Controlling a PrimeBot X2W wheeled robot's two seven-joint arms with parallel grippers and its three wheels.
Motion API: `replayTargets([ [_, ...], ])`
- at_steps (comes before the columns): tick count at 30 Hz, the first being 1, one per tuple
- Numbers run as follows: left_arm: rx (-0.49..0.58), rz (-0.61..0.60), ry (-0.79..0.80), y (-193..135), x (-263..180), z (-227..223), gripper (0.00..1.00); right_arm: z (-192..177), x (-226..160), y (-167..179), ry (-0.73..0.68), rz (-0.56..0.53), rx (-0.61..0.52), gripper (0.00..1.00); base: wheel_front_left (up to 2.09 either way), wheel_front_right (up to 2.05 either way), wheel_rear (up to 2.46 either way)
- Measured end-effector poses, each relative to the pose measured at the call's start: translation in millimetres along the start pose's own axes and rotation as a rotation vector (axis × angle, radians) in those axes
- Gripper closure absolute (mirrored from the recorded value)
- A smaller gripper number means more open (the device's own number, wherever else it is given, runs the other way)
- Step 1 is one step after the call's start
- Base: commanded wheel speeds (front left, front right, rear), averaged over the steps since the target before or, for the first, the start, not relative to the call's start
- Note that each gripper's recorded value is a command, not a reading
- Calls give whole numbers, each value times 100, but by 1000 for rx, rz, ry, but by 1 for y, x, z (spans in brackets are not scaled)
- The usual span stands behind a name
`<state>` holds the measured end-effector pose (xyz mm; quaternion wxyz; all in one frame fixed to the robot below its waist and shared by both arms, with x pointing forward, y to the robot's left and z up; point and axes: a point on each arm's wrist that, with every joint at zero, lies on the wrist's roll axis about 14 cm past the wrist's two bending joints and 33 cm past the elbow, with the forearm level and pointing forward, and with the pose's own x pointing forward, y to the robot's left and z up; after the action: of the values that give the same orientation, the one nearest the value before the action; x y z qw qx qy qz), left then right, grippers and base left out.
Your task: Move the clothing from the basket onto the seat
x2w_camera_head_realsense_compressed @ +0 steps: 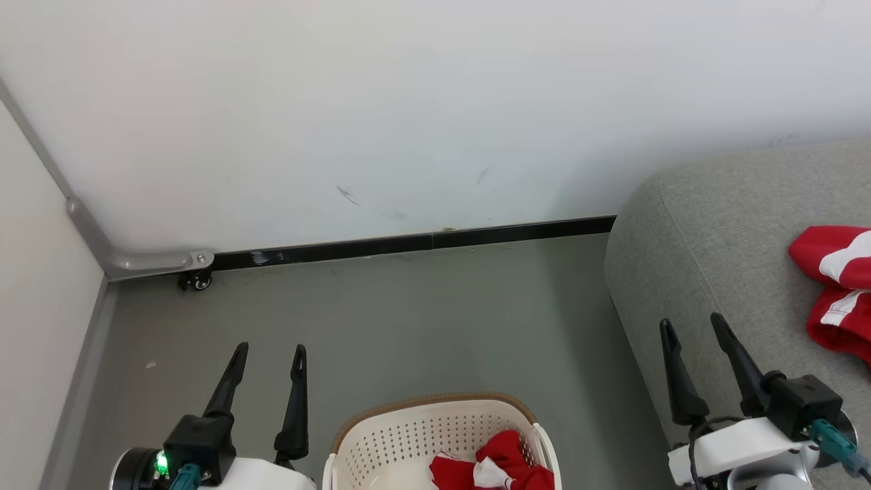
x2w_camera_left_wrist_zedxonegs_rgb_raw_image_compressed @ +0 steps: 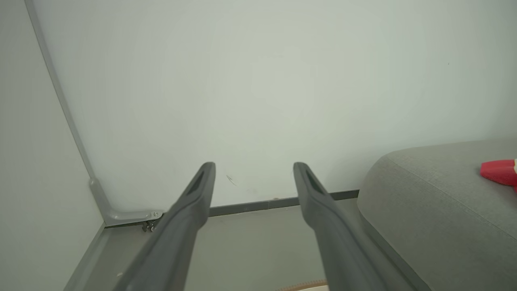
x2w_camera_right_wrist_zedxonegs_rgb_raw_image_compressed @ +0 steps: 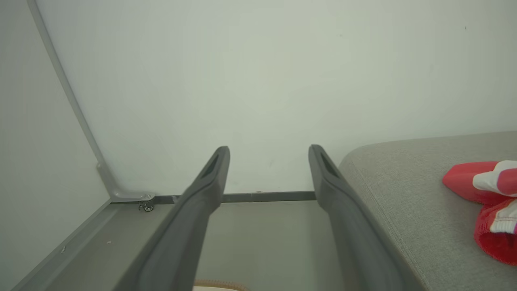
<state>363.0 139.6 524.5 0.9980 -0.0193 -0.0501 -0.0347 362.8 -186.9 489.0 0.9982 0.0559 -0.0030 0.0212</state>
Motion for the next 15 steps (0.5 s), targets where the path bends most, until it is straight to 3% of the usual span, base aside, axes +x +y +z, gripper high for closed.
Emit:
replayTargets([
  [15,32,62,8,15,-14,-3,0,-1,-17,7,18,11,-15,0,0,0,0],
])
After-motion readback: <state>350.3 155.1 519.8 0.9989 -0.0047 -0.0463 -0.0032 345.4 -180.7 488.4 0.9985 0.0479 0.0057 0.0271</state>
